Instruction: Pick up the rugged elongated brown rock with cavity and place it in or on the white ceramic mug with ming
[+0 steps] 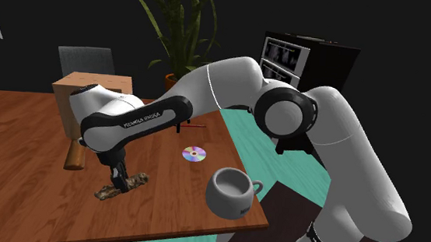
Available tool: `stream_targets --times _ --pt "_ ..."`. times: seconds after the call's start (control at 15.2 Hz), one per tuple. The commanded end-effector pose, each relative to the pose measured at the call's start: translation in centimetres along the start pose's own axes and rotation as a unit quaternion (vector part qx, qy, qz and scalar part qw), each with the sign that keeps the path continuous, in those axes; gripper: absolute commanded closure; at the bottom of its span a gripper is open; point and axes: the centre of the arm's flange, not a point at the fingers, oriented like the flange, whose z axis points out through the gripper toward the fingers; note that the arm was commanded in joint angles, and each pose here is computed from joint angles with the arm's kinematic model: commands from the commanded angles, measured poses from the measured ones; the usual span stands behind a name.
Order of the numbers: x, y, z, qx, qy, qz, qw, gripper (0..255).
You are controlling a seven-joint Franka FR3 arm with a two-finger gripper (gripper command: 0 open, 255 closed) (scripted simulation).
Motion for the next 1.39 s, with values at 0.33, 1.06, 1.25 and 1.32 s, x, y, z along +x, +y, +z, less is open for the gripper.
stream_targets --times 0.33,1.06,1.25,1.32 --pt "-0.4 -0.1 -2.1 0.000 0.000 0.000 1.0000 255" --pt "-1.6 -0.5 -7.7 0.000 0.000 0.000 1.0000 255" --pt "-1.9 -0.6 -9.3 0.000 0.000 0.000 1.0000 255" --pt "-2.0 -0.7 -9.8 0.000 0.000 0.000 1.0000 255"
